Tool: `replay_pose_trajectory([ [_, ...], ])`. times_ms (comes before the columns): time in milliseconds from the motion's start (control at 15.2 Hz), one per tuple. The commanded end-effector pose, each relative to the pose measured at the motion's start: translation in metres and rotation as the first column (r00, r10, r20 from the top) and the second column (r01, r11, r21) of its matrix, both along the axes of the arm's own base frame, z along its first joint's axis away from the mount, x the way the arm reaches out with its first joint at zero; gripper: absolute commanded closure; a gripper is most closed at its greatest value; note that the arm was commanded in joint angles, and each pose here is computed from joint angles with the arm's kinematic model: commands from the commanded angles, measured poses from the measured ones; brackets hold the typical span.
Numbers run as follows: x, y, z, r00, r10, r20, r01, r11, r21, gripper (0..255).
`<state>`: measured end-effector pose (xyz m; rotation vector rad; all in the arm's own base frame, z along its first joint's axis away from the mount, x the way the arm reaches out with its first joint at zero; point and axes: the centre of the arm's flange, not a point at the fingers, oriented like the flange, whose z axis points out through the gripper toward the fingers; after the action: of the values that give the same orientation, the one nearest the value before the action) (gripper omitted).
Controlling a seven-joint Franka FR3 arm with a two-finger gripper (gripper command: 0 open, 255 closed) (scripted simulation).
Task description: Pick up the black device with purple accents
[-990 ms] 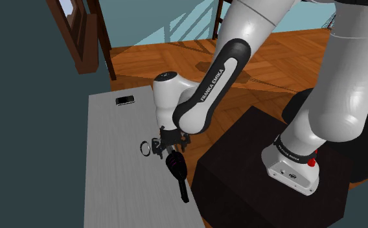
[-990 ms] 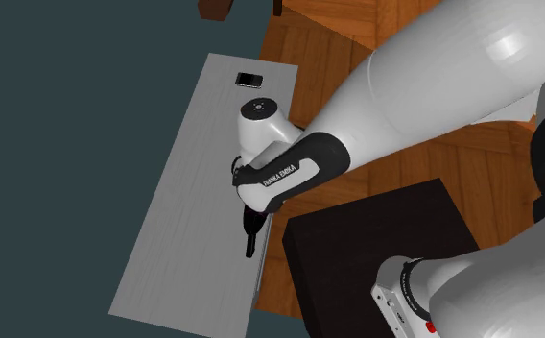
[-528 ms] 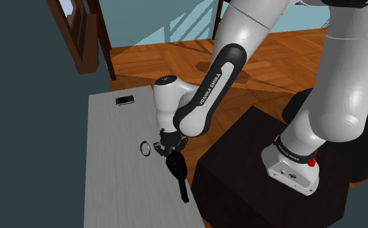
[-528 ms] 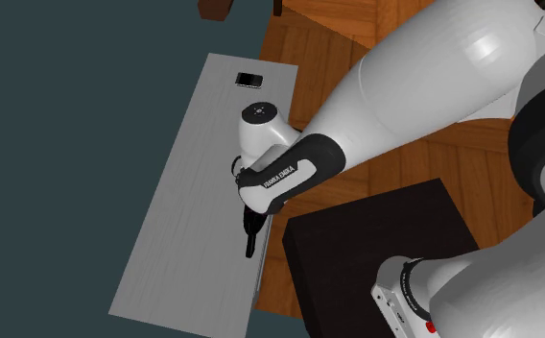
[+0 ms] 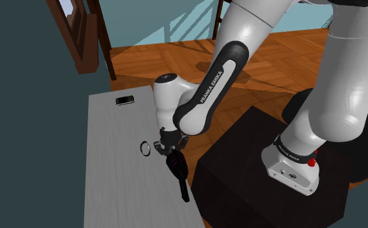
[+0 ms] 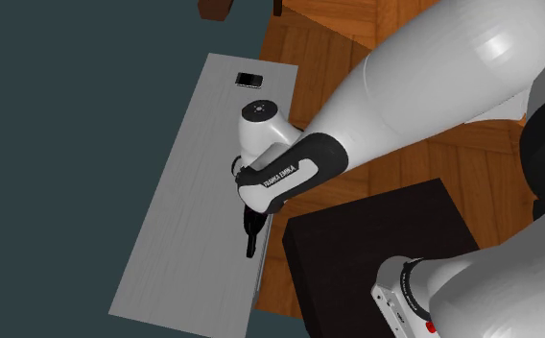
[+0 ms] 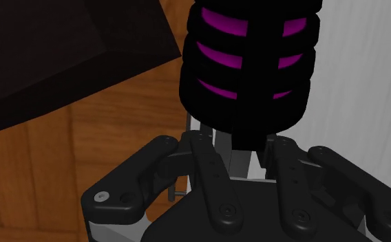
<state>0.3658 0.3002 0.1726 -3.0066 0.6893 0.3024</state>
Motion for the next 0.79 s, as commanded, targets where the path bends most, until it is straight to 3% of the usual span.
replay_pose_trajectory([
  [0, 0.000, 0.001, 0.009, 1.000, 0.000, 0.000, 0.000, 1.000, 0.000, 255],
  [726, 0.000, 0.001, 0.067, 1.000, 0.000, 0.000, 0.000, 1.000, 0.000, 255],
])
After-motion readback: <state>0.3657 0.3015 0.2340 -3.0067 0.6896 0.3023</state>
